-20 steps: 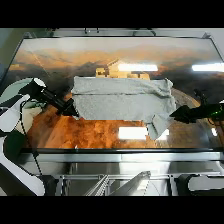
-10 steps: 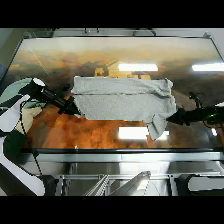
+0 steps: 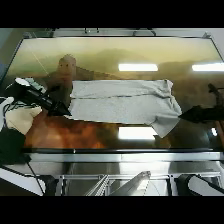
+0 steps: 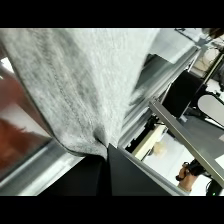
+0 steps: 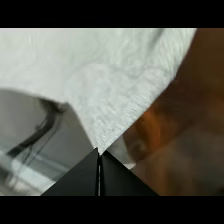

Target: Fold the shirts.

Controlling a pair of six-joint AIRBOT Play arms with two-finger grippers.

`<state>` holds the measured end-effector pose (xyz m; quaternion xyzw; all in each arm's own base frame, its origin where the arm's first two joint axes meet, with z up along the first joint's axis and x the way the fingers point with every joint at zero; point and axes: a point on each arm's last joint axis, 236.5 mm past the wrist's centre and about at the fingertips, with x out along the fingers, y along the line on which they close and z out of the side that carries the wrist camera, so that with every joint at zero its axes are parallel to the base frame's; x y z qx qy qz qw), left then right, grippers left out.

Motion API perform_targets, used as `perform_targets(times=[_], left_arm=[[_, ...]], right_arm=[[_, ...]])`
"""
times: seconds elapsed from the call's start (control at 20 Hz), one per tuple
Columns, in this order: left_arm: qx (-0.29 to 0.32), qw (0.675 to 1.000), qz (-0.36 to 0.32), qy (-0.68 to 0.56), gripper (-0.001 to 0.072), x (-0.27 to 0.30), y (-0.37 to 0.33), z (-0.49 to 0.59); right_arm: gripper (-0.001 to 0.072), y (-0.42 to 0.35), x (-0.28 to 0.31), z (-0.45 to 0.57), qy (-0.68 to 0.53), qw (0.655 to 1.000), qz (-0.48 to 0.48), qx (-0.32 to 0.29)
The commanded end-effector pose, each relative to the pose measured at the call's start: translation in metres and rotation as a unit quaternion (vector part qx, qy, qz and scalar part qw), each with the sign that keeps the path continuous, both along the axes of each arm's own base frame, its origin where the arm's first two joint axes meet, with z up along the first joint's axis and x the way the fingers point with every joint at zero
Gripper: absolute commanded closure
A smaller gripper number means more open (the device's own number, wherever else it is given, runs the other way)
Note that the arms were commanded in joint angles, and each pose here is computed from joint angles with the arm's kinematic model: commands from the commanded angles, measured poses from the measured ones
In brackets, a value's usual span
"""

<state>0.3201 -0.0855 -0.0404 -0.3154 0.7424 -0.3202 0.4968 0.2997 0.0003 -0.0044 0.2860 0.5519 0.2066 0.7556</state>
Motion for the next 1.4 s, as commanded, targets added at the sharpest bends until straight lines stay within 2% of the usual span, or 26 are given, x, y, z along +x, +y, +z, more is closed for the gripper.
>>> perform_targets(times=[0.0, 0.2, 0.35, 0.5, 0.65, 0.8, 1.1, 1.15, 1.2, 1.25, 1.3, 1.35], left_arm=[[-0.008, 0.999, 0.038, -0.007, 0.0688, -0.022, 0.022, 0.020], [-0.007, 0.997, 0.076, -0.010, 0.0688, -0.024, 0.044, 0.022], [-0.005, 0.996, 0.082, -0.014, 0.0688, -0.021, 0.046, 0.020], [-0.027, 0.994, 0.092, -0.044, 0.0688, -0.005, 0.034, 0.027], [-0.038, 0.993, 0.078, -0.082, 0.0688, 0.029, 0.024, 0.039], [-0.023, 0.992, 0.051, -0.111, 0.0688, 0.070, 0.012, 0.039], [-0.008, 0.990, 0.034, -0.138, 0.0704, 0.140, -0.006, -0.008], [-0.008, 0.991, 0.035, -0.131, 0.0701, 0.145, -0.005, -0.015], [-0.010, 0.992, 0.032, -0.120, 0.0618, 0.145, -0.005, -0.019], [-0.011, 0.994, 0.032, -0.103, 0.0415, 0.145, -0.004, -0.020], [-0.011, 0.995, 0.032, -0.093, 0.0374, 0.145, -0.002, -0.017], [-0.010, 0.995, 0.033, -0.097, 0.0374, 0.148, 0.002, -0.011]], right_arm=[[0.0695, -0.033, -0.003, 0.048, -0.081, 0.991, -0.071, -0.083], [0.0695, -0.048, -0.003, 0.071, -0.122, 0.981, -0.105, -0.110], [0.0695, -0.037, 0.001, 0.070, -0.118, 0.985, -0.097, -0.077], [0.0694, -0.024, 0.017, 0.064, -0.124, 0.987, -0.084, -0.058], [0.0695, -0.020, 0.057, 0.048, -0.143, 0.983, -0.101, -0.054], [0.0694, -0.022, 0.085, 0.011, -0.121, 0.984, -0.115, -0.058], [0.0694, -0.029, 0.105, -0.075, -0.055, 0.987, -0.129, -0.074], [0.0694, -0.028, 0.103, -0.084, -0.045, 0.988, -0.126, -0.072], [0.0692, -0.026, 0.102, -0.087, -0.042, 0.990, -0.117, -0.070], [0.0547, -0.024, 0.098, -0.085, -0.042, 0.991, -0.101, -0.071], [0.0340, -0.026, 0.094, -0.079, -0.042, 0.993, -0.082, -0.076], [0.0307, -0.033, 0.088, -0.071, -0.035, 0.993, -0.063, -0.089]])
